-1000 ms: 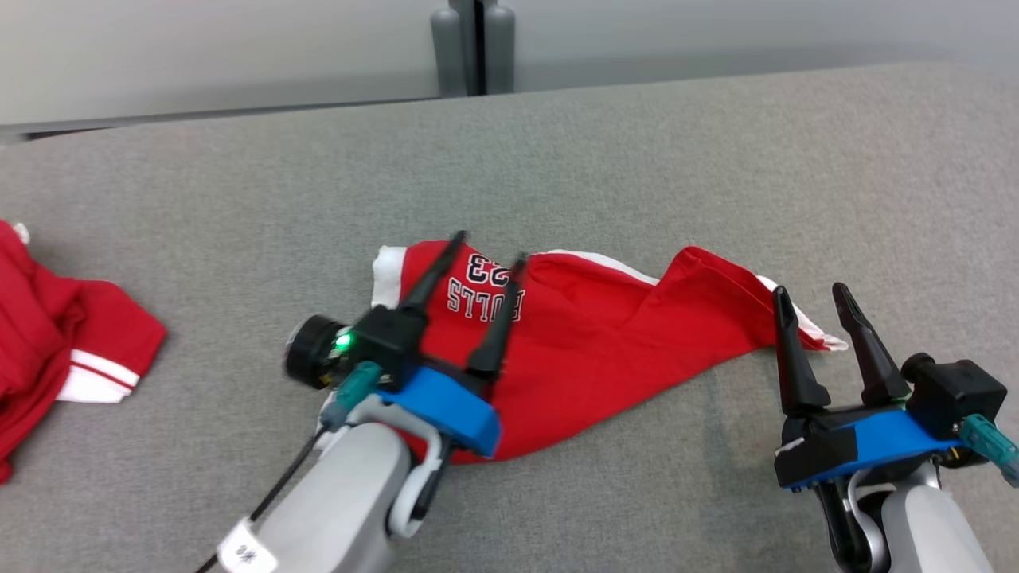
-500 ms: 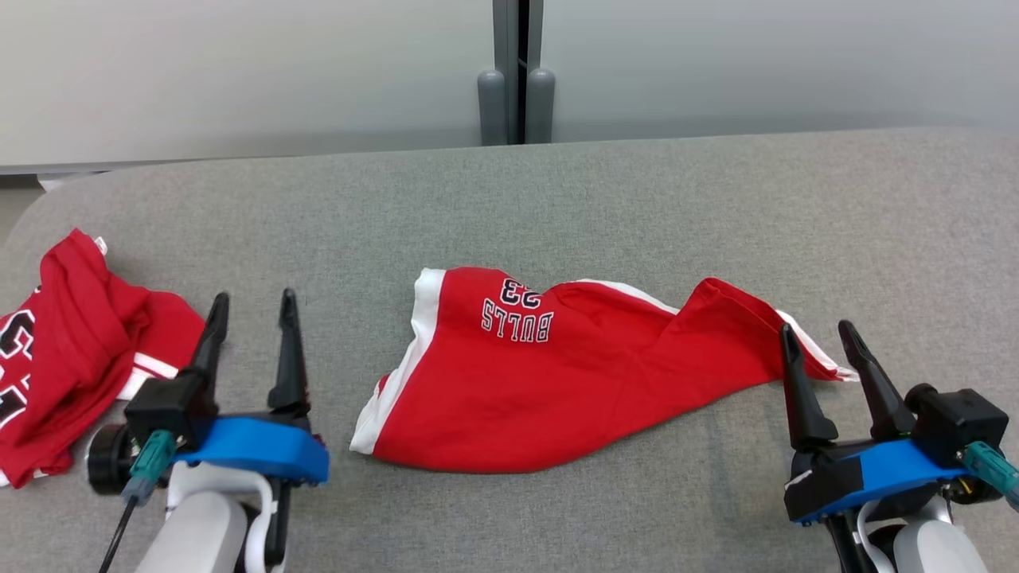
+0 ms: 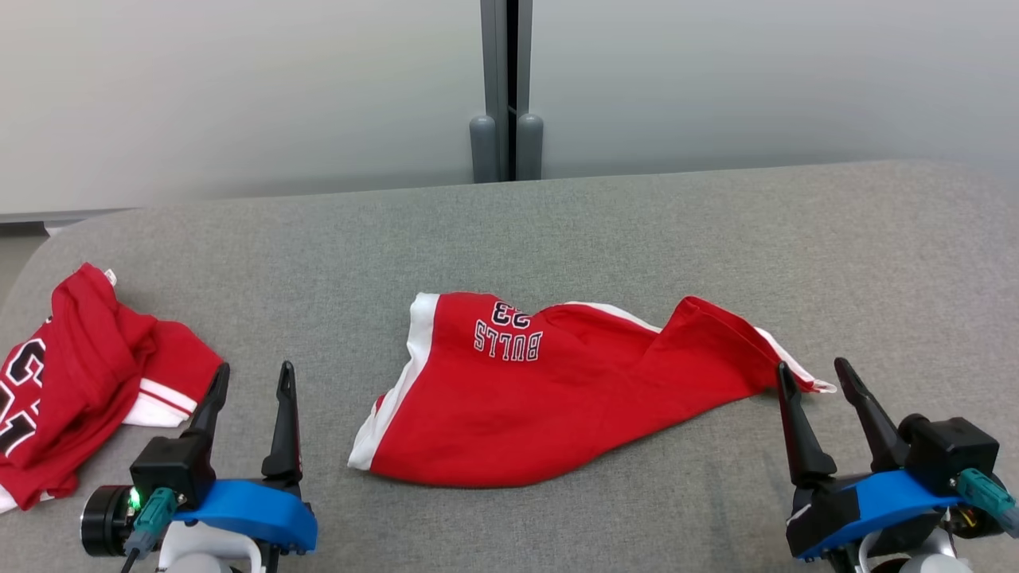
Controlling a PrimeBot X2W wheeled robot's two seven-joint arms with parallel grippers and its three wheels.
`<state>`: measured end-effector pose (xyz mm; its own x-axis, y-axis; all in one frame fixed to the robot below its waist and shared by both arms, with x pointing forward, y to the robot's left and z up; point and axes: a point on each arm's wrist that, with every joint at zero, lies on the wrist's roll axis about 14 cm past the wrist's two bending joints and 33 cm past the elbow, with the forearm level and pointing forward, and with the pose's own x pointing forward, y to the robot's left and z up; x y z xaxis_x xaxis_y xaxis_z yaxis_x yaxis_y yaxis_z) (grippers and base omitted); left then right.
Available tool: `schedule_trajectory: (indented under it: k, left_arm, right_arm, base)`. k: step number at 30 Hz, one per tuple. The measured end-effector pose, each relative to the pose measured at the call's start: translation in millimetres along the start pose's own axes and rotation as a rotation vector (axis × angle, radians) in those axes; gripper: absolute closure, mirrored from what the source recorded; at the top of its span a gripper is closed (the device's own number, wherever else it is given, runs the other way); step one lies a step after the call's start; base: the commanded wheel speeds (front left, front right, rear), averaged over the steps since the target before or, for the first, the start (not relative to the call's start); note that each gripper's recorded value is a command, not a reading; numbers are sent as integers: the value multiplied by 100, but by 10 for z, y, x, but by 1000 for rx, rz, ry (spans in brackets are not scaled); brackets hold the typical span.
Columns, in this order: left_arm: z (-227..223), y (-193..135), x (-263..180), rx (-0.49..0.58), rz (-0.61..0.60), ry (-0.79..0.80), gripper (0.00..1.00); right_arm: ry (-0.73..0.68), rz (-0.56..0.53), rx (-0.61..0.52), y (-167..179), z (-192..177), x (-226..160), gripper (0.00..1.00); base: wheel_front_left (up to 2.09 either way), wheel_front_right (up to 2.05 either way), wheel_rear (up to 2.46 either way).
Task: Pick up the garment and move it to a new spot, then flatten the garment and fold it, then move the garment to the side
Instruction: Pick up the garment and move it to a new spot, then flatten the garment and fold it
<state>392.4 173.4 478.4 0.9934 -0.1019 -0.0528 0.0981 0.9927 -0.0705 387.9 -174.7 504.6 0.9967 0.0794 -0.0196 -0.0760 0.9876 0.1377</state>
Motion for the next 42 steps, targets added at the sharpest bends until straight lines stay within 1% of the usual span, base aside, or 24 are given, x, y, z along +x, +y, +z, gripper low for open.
schedule_trajectory:
  k: [12,42]
  left_arm:
    - [-8,-49,-128,0,-12,11,0]
    - [-46,-19,-94,-5,6,26,0]
  right_arm:
    - [-2,-9,-6,-20,46,-167,0]
    - [27,-1,9,6,-56,-122,0]
  base:
    - [0,0,0]
    - [0,0,0]
